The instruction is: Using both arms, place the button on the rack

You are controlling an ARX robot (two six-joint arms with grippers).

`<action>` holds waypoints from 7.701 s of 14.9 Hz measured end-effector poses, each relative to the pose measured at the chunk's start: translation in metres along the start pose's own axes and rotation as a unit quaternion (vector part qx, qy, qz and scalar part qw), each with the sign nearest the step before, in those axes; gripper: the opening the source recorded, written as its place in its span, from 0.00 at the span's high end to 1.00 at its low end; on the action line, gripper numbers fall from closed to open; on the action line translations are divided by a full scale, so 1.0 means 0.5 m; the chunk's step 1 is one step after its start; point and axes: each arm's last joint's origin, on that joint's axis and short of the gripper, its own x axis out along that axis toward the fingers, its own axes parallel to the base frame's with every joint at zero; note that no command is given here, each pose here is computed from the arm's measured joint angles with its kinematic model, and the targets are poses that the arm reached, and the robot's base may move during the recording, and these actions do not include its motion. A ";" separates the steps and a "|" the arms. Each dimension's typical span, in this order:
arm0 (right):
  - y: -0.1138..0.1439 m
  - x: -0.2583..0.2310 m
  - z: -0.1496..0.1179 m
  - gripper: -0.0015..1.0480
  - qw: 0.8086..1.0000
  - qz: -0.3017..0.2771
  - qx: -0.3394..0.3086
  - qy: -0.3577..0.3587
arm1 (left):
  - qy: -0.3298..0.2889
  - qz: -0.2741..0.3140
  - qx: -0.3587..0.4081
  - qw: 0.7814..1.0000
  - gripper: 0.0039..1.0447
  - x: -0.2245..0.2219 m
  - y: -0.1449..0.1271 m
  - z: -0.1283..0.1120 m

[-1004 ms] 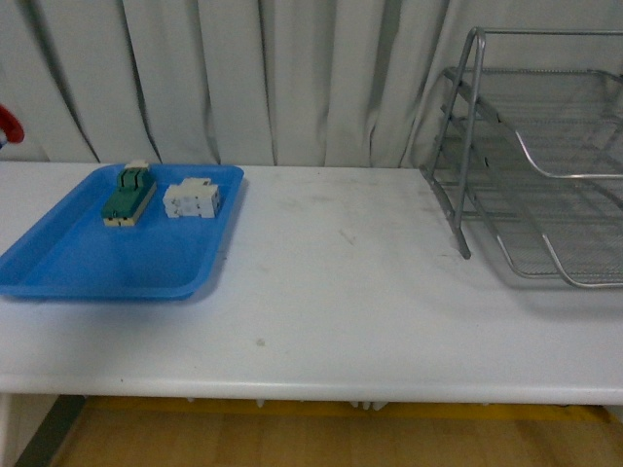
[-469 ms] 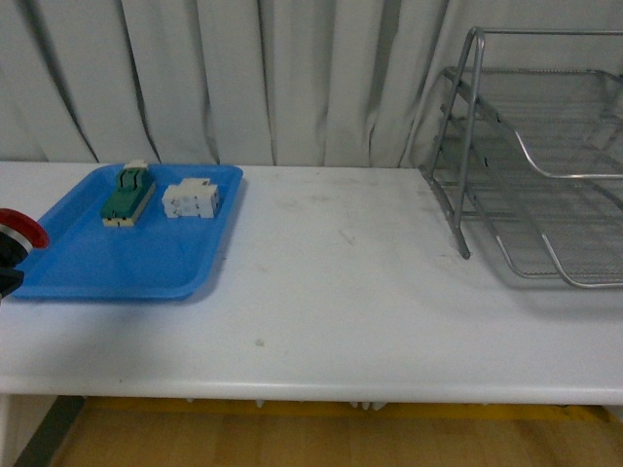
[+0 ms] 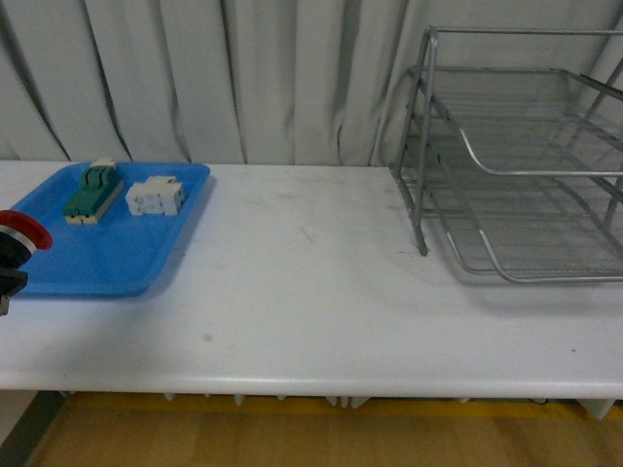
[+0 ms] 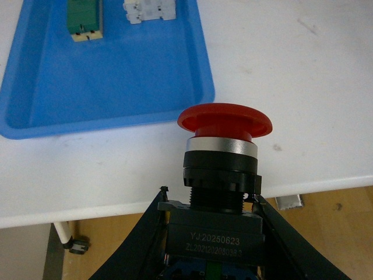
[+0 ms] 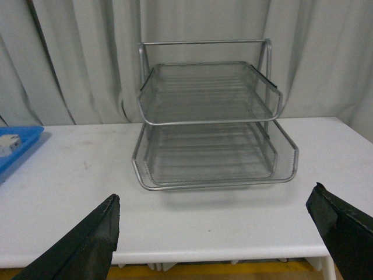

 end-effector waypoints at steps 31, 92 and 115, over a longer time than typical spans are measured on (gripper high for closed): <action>0.000 0.000 0.000 0.06 1.000 -0.001 0.000 0.000 | 0.055 -0.136 0.142 0.979 0.66 0.304 -0.400 0.233; 0.000 0.000 0.000 0.06 1.000 0.000 0.000 0.000 | -0.306 0.050 -0.040 0.950 0.99 -0.225 -0.004 -0.141; 0.129 0.482 0.174 0.06 0.982 0.055 0.106 0.144 | -0.298 0.050 -0.041 0.952 0.06 -0.240 -0.007 -0.161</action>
